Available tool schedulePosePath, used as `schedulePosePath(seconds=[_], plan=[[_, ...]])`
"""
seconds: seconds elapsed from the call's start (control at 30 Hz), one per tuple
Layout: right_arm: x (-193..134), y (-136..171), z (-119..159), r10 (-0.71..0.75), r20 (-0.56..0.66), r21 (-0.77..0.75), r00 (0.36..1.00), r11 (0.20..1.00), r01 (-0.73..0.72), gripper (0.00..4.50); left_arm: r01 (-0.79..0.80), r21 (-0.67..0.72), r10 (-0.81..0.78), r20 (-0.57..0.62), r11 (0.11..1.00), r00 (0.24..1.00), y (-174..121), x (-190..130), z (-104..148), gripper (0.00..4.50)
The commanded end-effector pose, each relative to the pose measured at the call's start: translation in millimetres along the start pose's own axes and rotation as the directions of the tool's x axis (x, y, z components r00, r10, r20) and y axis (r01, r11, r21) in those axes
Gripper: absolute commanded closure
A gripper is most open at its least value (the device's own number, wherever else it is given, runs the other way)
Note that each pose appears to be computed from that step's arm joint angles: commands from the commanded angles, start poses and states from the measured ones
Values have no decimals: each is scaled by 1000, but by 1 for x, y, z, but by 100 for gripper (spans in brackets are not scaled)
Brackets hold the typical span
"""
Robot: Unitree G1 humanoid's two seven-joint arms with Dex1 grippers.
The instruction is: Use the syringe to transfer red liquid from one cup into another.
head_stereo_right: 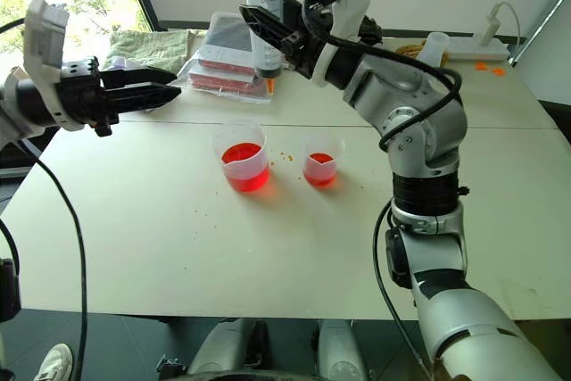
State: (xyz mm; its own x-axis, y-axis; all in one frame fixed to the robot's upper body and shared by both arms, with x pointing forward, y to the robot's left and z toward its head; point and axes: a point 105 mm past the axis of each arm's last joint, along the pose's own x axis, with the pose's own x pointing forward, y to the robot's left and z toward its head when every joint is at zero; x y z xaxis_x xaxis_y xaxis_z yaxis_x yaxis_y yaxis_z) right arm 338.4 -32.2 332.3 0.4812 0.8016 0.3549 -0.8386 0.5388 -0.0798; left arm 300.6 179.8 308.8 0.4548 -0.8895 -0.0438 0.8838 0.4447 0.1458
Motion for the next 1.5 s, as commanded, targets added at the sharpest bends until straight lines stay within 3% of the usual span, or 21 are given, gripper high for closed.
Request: schedulePosePath(seconds=[0.03, 0.3, 0.83, 1.23, 1.5], plan=[[2, 23, -7, 89, 62, -47, 994, 995, -86, 313, -32, 54, 30, 34, 998, 999, -3, -14, 25, 283], [9, 30, -50, 77, 42, -8, 996, 997, -76, 313, -36, 37, 35, 26, 999, 999, -10, -18, 29, 283], [14, 23, -129, -83, -31, -73, 996, 994, 80, 313, -1, 9, 0, 52, 1000, 999, -14, -1, 24, 283], [7, 34, -142, -79, -47, -106, 996, 992, 74, 313, -22, -48, 21, -16, 999, 1000, -8, 5, -3, 283], [6, 38, -138, -61, -50, -107, 997, 993, 55, 313, -16, -69, 15, -12, 998, 1000, -5, 17, -7, 283]])
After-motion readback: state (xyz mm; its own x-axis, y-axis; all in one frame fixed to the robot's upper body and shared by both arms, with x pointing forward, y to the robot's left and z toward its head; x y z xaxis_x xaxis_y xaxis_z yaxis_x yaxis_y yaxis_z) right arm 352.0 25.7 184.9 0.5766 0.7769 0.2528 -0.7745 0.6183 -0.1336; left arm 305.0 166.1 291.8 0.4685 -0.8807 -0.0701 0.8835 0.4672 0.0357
